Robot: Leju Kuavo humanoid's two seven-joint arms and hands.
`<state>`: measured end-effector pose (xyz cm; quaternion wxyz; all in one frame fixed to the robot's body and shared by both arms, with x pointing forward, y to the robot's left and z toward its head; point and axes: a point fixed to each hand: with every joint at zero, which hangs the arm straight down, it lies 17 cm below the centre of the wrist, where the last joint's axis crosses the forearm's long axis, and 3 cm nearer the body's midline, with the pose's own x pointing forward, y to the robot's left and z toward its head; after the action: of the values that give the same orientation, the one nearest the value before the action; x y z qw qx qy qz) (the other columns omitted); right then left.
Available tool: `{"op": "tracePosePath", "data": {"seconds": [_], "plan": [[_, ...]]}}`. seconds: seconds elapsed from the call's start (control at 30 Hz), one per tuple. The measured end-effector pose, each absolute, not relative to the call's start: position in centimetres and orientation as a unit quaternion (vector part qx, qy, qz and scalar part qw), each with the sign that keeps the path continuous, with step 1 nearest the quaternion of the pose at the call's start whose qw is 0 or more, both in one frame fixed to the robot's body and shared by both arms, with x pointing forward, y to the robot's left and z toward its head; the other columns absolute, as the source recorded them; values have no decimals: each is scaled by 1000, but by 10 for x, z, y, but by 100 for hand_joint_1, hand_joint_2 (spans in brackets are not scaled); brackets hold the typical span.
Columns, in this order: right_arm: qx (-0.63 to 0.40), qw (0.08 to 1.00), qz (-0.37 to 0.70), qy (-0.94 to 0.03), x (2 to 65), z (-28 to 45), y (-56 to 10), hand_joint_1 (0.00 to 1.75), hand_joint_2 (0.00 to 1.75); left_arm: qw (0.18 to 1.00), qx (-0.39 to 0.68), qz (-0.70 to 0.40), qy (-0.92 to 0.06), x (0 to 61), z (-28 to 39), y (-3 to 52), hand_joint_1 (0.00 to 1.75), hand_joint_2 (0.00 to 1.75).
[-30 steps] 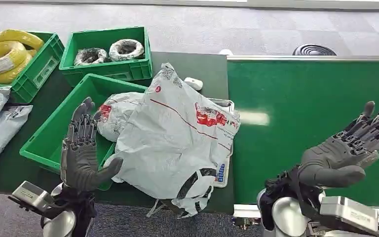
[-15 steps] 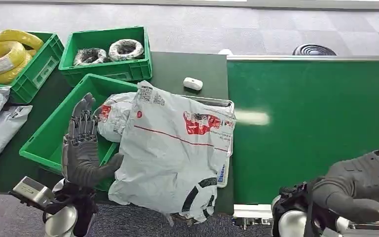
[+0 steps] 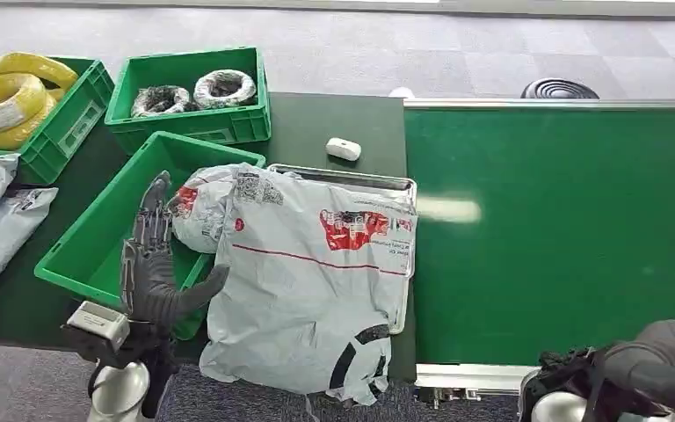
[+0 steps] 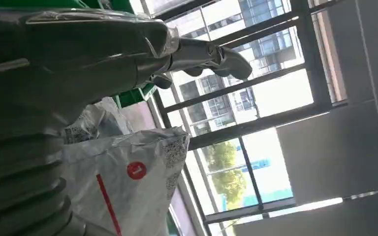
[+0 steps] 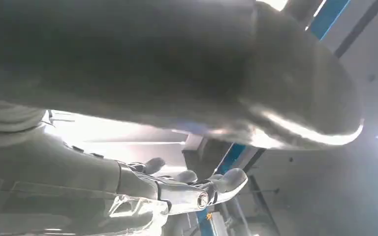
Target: Moved the parcel from conveyor to table for the left to box.
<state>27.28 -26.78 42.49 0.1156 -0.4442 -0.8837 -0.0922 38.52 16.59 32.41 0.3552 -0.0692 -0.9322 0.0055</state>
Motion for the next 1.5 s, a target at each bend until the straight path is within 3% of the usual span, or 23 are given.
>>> {"op": "tracePosePath", "data": {"seconds": [0.63, 0.93, 1.23, 1.5], "plan": [[-459, 126, -89, -875, 276, 417, -278, 0, 0, 371, -19, -33, -928, 394, 307, 163, 0, 175], [-455, 137, -85, -876, 282, 411, -275, 0, 0, 383, 180, -285, -860, 432, 250, 76, 0, 175], [-447, 147, -91, -878, 286, 407, -275, 0, 0, 397, 158, -388, -817, 435, 169, -7, 0, 175], [-440, 151, -90, -881, 292, 405, -271, 0, 0, 425, 134, -431, -785, 432, 122, -31, 2, 175]]}}
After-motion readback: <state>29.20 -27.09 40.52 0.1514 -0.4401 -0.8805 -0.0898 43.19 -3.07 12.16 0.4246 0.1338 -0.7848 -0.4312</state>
